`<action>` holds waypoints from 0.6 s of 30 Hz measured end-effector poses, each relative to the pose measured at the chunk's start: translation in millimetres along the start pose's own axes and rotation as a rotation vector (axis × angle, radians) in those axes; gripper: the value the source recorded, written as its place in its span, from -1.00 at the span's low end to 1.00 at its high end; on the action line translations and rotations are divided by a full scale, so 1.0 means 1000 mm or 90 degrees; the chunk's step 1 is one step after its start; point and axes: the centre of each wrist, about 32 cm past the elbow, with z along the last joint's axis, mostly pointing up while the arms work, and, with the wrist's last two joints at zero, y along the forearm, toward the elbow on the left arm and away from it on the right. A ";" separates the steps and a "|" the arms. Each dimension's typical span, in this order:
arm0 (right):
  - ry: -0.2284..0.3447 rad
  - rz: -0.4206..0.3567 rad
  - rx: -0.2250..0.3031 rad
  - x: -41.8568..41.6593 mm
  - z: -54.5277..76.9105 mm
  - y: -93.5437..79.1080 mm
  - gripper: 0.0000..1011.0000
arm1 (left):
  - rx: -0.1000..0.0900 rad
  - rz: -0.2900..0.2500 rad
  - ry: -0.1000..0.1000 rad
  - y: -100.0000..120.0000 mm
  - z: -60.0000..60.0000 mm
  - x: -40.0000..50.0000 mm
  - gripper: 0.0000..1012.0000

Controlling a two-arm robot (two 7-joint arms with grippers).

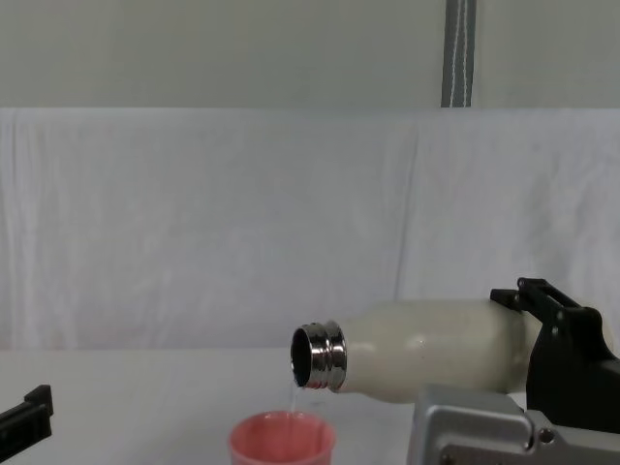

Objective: Grasp the thermos with one hand and pour water into the cup lid.

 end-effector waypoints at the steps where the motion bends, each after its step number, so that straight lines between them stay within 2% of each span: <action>1: 0.000 0.000 0.000 0.0000 0.000 0.000 0.88 | 0.000 0.000 0.000 0.000 0.000 0.0000 0.98; 18: 0.000 0.002 0.000 -0.0013 0.000 -0.001 0.88 | 0.000 0.000 0.000 0.000 0.000 0.0000 0.98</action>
